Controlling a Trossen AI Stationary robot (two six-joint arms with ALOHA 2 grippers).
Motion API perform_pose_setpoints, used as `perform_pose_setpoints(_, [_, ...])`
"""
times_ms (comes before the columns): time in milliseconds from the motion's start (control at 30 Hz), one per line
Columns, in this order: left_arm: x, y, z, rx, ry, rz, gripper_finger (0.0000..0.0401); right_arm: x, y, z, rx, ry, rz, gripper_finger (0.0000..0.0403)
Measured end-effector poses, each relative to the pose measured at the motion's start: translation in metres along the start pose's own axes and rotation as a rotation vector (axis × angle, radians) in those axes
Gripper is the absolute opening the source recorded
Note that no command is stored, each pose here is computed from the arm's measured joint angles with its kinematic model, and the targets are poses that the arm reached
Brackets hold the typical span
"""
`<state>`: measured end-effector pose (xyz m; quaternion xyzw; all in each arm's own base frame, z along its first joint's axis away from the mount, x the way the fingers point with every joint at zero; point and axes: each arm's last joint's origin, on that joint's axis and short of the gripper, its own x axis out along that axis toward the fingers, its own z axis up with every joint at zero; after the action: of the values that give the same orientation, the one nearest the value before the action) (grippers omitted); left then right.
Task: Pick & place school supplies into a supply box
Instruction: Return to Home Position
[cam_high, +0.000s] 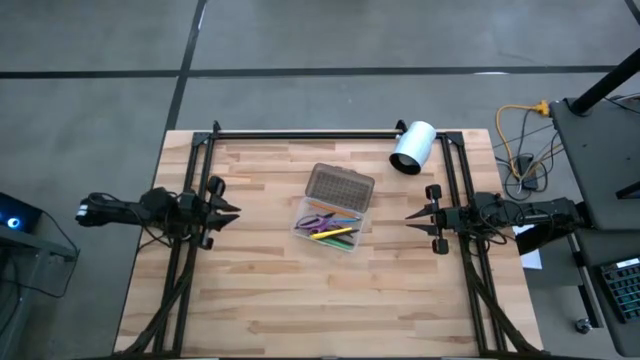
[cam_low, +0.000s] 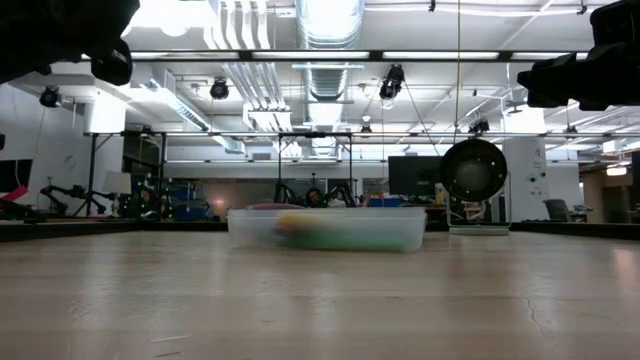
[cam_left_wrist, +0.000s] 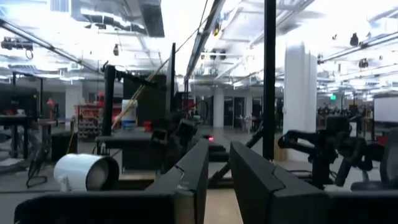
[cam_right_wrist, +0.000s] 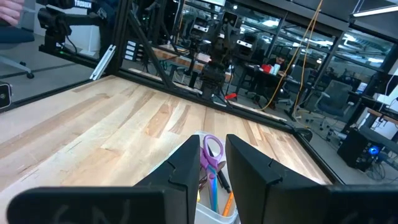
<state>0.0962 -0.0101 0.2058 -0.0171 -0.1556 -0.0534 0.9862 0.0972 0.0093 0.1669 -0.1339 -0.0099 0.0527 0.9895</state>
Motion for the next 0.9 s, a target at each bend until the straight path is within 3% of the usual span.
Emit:
perform_pose_setpoints(400, [-0.007,-0.002,0.001,-0.009,-0.053,-0.062,0.0054,0.0,0.0,0.0,0.0,0.0,0.0,0.0068])
perform_pose_setpoints(733, [-0.006,-0.001,-0.007,0.018,-0.015,-0.052,0.0054,0.0,0.0,0.0,0.0,0.0,0.0,0.0068])
perform_pose_setpoints(900, [-0.007,-0.001,-0.016,0.044,0.08,-0.052,0.0054,0.0,0.0,0.0,0.0,0.0,0.0,0.0068])
